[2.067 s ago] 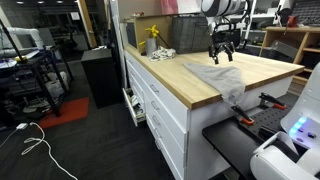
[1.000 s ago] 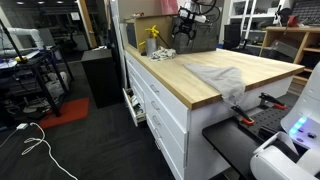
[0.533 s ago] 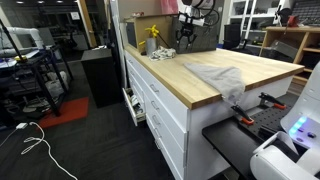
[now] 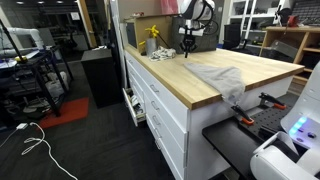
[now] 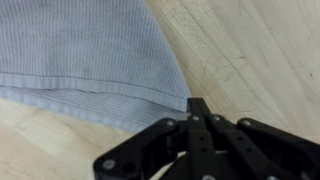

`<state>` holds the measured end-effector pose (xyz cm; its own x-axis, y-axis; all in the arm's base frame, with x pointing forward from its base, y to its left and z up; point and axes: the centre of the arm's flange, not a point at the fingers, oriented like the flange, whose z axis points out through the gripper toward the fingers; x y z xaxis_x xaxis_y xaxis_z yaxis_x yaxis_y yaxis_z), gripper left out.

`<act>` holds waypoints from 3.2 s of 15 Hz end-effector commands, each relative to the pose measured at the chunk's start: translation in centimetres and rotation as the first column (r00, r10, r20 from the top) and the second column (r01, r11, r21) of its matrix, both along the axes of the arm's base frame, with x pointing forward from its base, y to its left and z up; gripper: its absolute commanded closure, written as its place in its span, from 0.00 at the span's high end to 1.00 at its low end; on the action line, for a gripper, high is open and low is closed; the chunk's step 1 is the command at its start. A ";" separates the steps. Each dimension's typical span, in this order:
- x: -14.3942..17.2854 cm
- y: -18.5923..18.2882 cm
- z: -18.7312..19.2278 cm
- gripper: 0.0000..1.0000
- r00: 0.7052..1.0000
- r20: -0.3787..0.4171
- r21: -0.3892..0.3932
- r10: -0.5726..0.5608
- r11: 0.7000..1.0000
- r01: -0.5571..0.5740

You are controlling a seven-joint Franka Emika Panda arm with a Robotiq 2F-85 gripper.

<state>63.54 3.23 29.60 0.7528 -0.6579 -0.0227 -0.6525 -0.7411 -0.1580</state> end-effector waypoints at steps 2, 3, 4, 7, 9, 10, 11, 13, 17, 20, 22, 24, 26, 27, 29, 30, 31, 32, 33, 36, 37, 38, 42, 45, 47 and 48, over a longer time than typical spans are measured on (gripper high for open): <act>0.3 -0.3 -0.3 0.00 0.999 0.002 -0.047 -0.052 0.998 0.052; 0.4 -0.7 -0.5 0.00 0.998 0.002 -0.059 -0.060 0.996 0.060; 0.5 -1.0 -0.6 0.00 0.998 0.003 -0.068 -0.068 0.995 0.068; 1.0 -1.4 -1.0 0.00 0.997 -0.007 -0.075 -0.072 0.995 0.072; 1.4 -1.1 -1.3 0.00 0.998 -0.017 -0.065 -0.063 0.996 0.062; 1.7 -0.8 -1.6 0.00 0.998 -0.019 -0.066 -0.061 0.996 0.060; 2.0 -0.6 -1.9 0.00 0.998 -0.021 -0.066 -0.059 0.996 0.058; 2.7 -0.6 -2.5 0.00 0.998 -0.017 -0.074 -0.063 0.995 0.062; 3.9 -1.1 -4.0 0.00 0.997 -0.022 -0.094 -0.071 0.993 0.069; 4.4 -1.7 -5.5 0.00 0.996 -0.041 -0.109 -0.075 0.991 0.071; 4.8 -1.7 -5.8 0.00 0.996 -0.047 -0.113 -0.074 0.991 0.068; 5.5 -1.2 -5.3 0.00 0.997 -0.043 -0.105 -0.070 0.992 0.065; 6.5 -0.4 -4.5 0.00 0.998 -0.029 -0.097 -0.063 0.993 0.060; 7.0 -0.1 -4.2 0.00 0.998 -0.019 -0.096 -0.059 0.994 0.057; 8.5 0.8 -3.0 0.00 0.999 0.007 -0.095 -0.050 0.994 0.050; 9.2 1.2 -2.6 0.00 0.999 0.019 -0.096 -0.049 0.994 0.050; 9.7 1.5 -2.1 0.00 0.998 0.029 -0.093 -0.052 0.994 0.055; 9.4 1.3 -1.4 0.00 0.998 0.040 -0.085 -0.052 0.995 0.055; 9.3 1.1 -1.0 0.00 0.997 0.049 -0.081 -0.055 0.995 0.059; 6.9 -1.0 -1.4 0.00 0.999 0.017 -0.077 -0.049 0.996 0.050; 5.7 -2.1 -2.1 0.00 0.999 -0.009 -0.065 -0.048 0.997 0.048; 4.8 -2.8 -2.6 0.00 0.999 -0.030 -0.062 -0.041 0.997 0.039; 0.6 -4.4 -3.8 0.00 0.990 0.003 0.096 0.139 0.986 -0.139; -2.6 -5.9 -2.2 0.00 0.964 0.114 0.172 0.242 0.950 -0.259; -4.2 -6.7 -1.0 0.00 0.946 0.172 0.189 0.274 0.933 -0.305; -4.7 -7.0 -0.7 0.00 0.943 0.176 0.178 0.283 0.933 -0.314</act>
<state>63.29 -2.39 26.51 0.8987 -0.4365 -0.0416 -0.4216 -0.8340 -0.3558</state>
